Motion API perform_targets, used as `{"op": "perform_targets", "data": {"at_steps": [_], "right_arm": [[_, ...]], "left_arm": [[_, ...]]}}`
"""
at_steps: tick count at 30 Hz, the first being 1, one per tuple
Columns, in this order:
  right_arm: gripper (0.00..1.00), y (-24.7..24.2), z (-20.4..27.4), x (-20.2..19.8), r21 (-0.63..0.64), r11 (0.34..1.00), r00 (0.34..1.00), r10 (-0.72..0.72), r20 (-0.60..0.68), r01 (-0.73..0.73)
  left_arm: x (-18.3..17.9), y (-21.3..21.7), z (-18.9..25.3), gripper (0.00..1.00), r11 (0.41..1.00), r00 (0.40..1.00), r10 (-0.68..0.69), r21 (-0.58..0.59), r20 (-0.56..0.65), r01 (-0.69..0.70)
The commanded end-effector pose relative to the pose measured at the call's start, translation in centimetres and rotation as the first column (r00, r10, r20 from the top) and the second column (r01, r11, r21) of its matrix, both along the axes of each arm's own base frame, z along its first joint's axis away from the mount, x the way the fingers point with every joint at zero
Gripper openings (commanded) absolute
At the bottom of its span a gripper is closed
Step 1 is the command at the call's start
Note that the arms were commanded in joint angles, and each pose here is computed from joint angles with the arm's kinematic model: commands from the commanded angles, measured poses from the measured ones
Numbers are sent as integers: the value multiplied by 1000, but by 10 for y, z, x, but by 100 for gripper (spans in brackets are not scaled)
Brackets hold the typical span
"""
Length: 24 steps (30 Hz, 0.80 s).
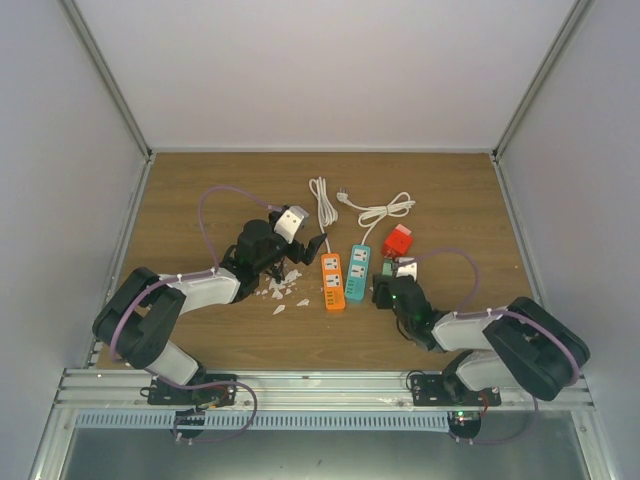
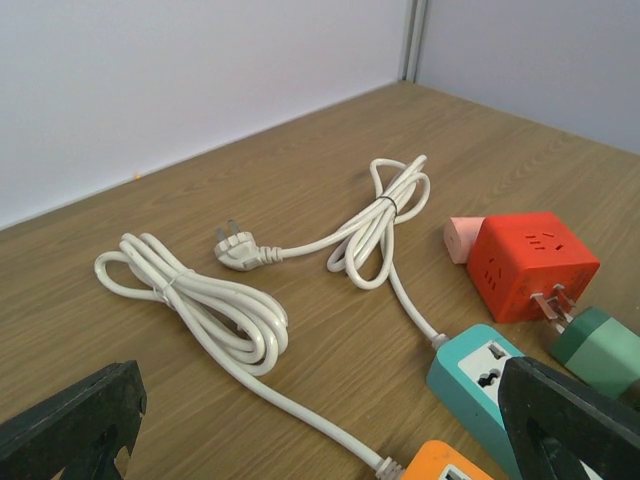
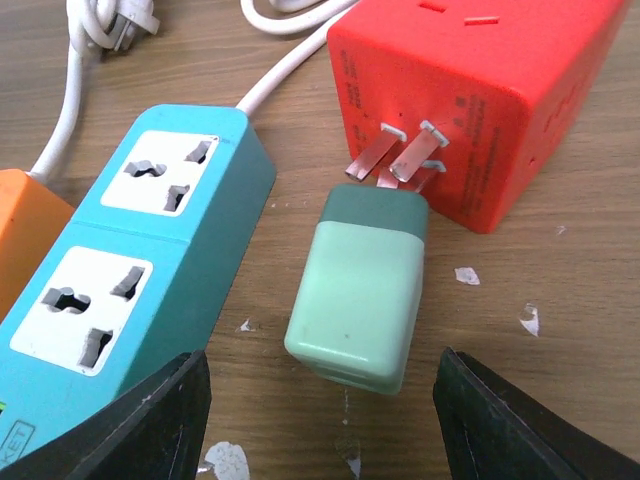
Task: Insert the plug
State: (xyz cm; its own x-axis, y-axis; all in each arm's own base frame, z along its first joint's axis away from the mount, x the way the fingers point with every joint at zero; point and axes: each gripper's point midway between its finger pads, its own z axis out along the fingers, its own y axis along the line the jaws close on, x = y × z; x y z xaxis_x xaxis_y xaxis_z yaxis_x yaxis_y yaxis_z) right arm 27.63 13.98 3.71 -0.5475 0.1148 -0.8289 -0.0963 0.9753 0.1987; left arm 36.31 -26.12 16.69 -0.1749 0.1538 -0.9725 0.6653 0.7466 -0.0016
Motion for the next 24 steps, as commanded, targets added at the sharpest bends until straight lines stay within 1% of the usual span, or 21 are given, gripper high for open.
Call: {"op": "perform_targets", "data": {"at_steps": [1, 5, 10, 17, 20, 22, 24], "right_arm": [[64, 5, 5, 12, 7, 1000, 1000, -10, 18, 9], [63, 2, 2, 16, 3, 999, 999, -40, 5, 40], [59, -2, 1, 21, 2, 998, 998, -64, -4, 64], [45, -2, -13, 22, -19, 997, 997, -69, -28, 69], [34, -2, -13, 22, -20, 998, 997, -67, -28, 66], [19, -2, -6, 22, -11, 998, 998, -66, -19, 65], [8, -1, 6, 21, -10, 998, 998, -58, -6, 58]], "left_arm": [[6, -3, 8, 99, 1000, 999, 4, -1, 37, -4], [7, -2, 6, 99, 1000, 999, 6, 6, 36, -7], [8, -1, 6, 99, 1000, 999, 16, 10, 35, -17], [8, -1, 5, 99, 1000, 999, 20, 10, 33, -20], [8, 0, 5, 99, 1000, 999, 25, 12, 32, -26], [9, 2, 5, 99, 999, 999, 31, 15, 35, -32], [9, 4, 5, 99, 999, 999, 40, 17, 34, -41]]}}
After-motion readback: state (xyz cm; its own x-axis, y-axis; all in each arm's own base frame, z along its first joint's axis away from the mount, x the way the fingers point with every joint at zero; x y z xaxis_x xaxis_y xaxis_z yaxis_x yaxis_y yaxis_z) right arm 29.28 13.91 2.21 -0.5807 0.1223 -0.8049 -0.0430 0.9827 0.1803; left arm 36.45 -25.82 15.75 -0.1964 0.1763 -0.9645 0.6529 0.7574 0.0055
